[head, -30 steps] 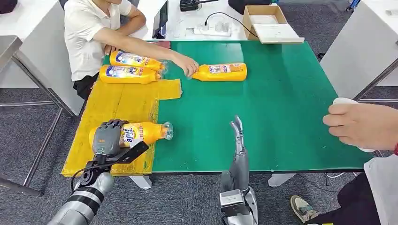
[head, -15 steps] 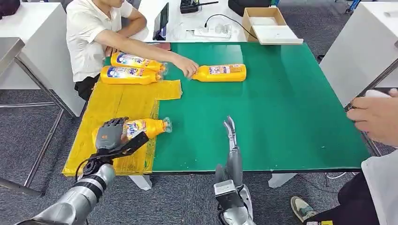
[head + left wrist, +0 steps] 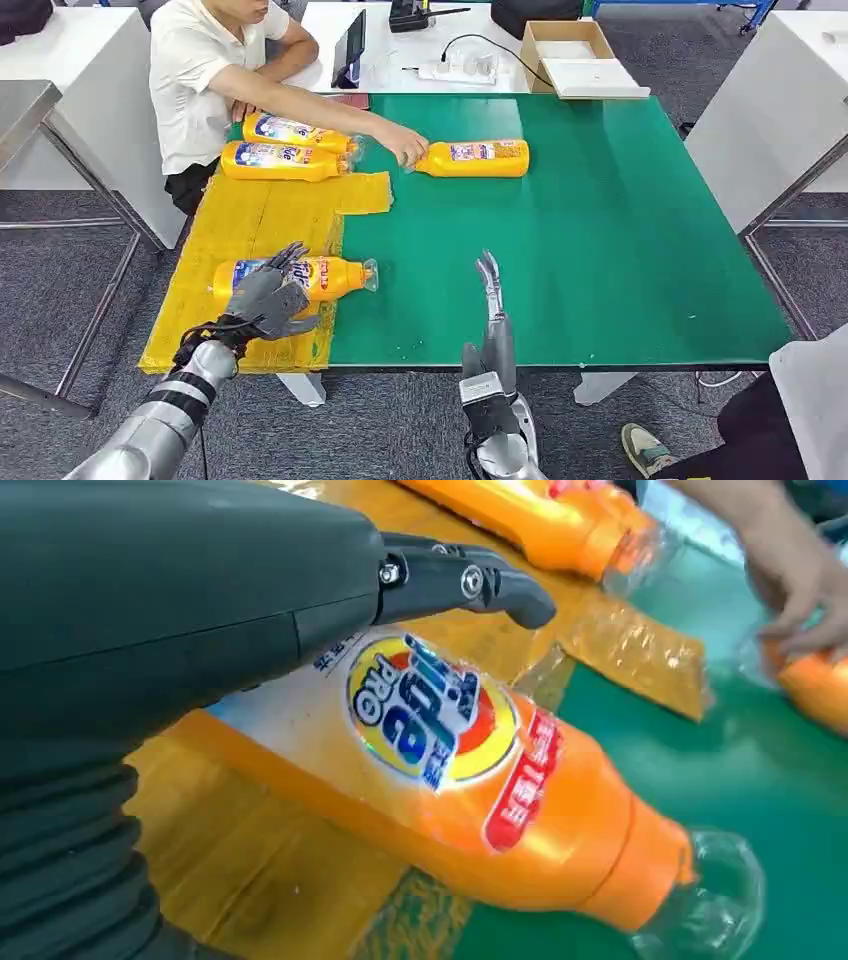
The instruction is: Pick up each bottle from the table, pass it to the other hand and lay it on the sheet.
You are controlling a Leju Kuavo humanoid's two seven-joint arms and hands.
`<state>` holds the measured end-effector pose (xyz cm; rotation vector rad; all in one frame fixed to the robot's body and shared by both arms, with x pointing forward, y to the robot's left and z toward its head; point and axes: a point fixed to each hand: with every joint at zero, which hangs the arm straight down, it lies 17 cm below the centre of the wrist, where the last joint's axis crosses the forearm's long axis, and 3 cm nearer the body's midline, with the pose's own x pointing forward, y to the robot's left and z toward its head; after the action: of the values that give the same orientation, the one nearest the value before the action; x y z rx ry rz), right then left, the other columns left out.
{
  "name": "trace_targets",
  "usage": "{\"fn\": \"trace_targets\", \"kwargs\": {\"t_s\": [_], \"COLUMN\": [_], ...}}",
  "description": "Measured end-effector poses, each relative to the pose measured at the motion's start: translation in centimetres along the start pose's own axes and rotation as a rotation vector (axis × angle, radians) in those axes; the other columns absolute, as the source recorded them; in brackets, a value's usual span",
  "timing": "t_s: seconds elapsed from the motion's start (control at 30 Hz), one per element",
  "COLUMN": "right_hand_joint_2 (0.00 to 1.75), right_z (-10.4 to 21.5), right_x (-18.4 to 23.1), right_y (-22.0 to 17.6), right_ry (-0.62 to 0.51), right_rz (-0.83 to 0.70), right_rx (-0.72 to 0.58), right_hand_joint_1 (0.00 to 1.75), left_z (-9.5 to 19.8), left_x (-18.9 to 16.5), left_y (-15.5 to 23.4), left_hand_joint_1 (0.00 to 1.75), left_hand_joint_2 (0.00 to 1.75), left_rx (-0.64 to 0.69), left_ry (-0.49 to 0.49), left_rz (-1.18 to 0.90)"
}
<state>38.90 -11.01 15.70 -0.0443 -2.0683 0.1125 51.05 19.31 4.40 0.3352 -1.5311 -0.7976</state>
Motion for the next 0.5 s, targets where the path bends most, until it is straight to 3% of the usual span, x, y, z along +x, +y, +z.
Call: {"fn": "trace_targets", "kwargs": {"t_s": [0.1, 0.23, 0.3, 0.5], "right_hand_joint_2": [0.0, 0.0, 0.0, 0.0], "right_z": [0.1, 0.6, 0.6, 0.6], "right_x": [-0.2, -0.7, -0.8, -0.9], "right_y": [-0.2, -0.9, -1.2, -1.5], "right_ry": [0.006, 0.015, 0.015, 0.017], "right_rz": [0.006, 0.047, 0.064, 0.077], "right_rx": [-0.003, -0.034, -0.047, -0.052], "right_hand_joint_1": [0.0, 0.0, 0.0, 0.0], "left_z": [1.1, 4.0, 5.6, 7.4], "left_x": [1.4, 7.2, 9.7, 12.7], "left_y": [1.0, 7.6, 10.1, 11.8], "left_hand_joint_1": [0.0, 0.0, 0.0, 0.0], "left_hand_joint_2": [1.75, 1.75, 1.75, 1.75], "left_rx": [0.096, 0.508, 0.654, 0.736], "left_ry": [-0.047, -0.245, -0.318, -0.388], "left_rz": [0.038, 0.066, 0.073, 0.113]}}
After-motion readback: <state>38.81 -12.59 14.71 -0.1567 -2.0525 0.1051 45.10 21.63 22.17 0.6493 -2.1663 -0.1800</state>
